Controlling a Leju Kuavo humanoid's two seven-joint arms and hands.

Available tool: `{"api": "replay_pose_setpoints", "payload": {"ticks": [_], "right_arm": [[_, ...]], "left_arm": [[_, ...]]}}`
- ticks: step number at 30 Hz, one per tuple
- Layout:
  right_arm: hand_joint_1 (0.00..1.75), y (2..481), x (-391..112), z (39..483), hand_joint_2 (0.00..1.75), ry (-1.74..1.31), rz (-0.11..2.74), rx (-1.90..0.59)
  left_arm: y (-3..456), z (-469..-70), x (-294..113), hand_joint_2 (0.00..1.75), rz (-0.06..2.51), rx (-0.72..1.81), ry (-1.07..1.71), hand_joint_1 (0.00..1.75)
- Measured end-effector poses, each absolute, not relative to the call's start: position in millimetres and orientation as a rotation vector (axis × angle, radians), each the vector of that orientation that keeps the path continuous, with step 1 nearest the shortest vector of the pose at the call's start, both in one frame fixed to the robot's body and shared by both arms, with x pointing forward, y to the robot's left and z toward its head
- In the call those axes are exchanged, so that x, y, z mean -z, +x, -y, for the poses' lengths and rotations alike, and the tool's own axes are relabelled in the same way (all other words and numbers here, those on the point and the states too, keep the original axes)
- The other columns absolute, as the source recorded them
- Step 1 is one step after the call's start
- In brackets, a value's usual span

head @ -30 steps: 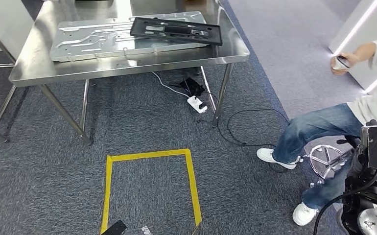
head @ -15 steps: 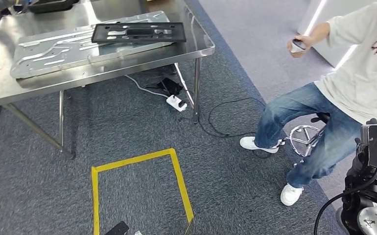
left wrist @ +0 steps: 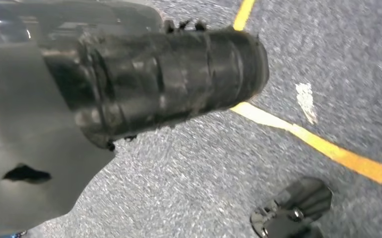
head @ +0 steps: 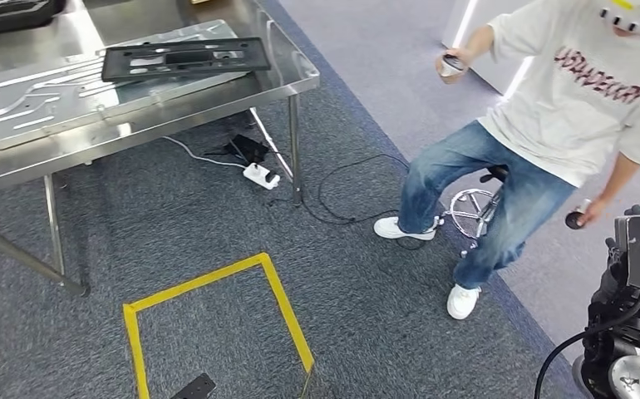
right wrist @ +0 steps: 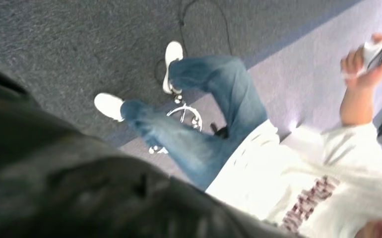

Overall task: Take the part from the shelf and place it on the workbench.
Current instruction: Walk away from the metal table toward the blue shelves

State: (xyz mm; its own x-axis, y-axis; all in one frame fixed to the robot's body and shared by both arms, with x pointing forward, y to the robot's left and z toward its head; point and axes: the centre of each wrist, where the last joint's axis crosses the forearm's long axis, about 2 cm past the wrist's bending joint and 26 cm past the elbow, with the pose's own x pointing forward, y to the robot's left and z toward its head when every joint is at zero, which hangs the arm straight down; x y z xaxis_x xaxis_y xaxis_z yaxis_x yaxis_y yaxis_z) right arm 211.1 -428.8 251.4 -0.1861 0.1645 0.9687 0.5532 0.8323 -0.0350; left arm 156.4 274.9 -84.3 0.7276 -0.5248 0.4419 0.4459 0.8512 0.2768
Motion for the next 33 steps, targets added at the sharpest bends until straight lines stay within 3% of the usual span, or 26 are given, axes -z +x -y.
{"api": "replay_pose_setpoints", "payload": {"ticks": [33], "right_arm": [[0.0,199.8,-232.6,430.0,0.0,-0.527,1.711,0.404]], "left_arm": [[153.3,-276.1,85.3,0.0,0.53,0.536,0.166,0.0]]}}
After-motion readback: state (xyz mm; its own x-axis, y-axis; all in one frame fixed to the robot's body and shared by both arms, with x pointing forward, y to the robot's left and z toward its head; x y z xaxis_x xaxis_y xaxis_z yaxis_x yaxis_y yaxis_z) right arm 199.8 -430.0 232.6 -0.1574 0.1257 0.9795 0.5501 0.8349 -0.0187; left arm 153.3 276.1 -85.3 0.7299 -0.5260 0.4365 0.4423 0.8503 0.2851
